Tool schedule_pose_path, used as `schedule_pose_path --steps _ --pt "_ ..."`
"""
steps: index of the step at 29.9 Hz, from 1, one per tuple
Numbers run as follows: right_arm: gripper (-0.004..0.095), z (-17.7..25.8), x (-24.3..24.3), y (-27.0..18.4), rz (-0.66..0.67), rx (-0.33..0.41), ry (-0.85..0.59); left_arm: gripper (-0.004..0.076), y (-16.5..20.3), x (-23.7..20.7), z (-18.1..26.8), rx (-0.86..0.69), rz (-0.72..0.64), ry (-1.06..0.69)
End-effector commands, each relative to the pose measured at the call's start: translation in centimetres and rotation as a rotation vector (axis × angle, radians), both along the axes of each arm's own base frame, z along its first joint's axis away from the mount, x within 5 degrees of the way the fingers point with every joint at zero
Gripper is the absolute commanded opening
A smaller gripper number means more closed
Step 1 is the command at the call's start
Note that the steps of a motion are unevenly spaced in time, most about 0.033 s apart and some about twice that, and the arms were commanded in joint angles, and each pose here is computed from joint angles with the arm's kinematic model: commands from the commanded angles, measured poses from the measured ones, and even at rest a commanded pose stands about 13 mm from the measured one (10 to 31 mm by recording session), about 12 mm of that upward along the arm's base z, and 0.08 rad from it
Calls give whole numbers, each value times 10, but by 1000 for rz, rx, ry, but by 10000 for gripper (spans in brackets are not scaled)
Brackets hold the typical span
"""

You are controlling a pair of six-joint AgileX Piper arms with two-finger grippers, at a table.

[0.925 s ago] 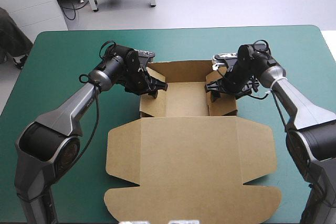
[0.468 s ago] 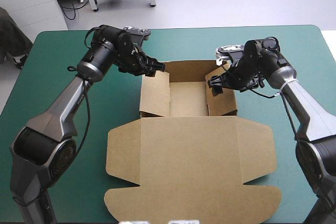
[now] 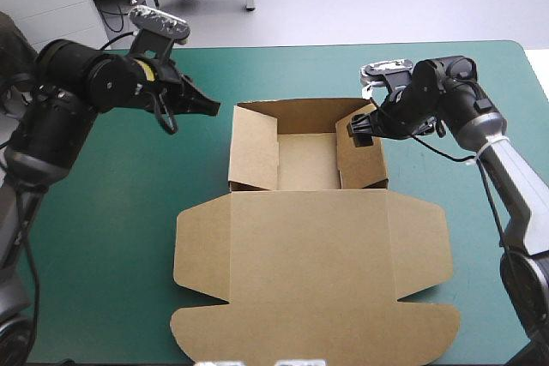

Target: Fold the box

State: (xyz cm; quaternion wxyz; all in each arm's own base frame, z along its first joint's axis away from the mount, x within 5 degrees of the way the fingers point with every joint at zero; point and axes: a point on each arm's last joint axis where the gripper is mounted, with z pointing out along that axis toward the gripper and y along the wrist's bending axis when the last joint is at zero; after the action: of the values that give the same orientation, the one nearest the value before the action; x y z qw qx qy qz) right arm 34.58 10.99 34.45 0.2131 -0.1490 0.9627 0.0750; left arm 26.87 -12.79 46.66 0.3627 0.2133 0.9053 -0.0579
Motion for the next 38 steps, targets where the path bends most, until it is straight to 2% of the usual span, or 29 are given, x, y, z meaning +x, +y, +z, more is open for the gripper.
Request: schedule_pose_path --steps 1,8,18,24,31,38 --pt "829 29 -8 -3 0 36 -111 -32 18 -37 -2 49 -41 24" --pt "829 30 -7 -3 0 41 -115 -32 44 -85 -61 144 -29 162" --pt "829 28 -5 -2 -2 44 -124 -32 73 -145 -146 154 0 263" --pt "829 8 8 4 -10 58 -67 -32 85 -174 -186 140 18 346" --pt "817 -24 26 9 -21 40 11 -32 94 -194 -206 118 45 350" --pt "689 -53 38 13 -30 24 83 -32 99 -205 -199 68 62 282"
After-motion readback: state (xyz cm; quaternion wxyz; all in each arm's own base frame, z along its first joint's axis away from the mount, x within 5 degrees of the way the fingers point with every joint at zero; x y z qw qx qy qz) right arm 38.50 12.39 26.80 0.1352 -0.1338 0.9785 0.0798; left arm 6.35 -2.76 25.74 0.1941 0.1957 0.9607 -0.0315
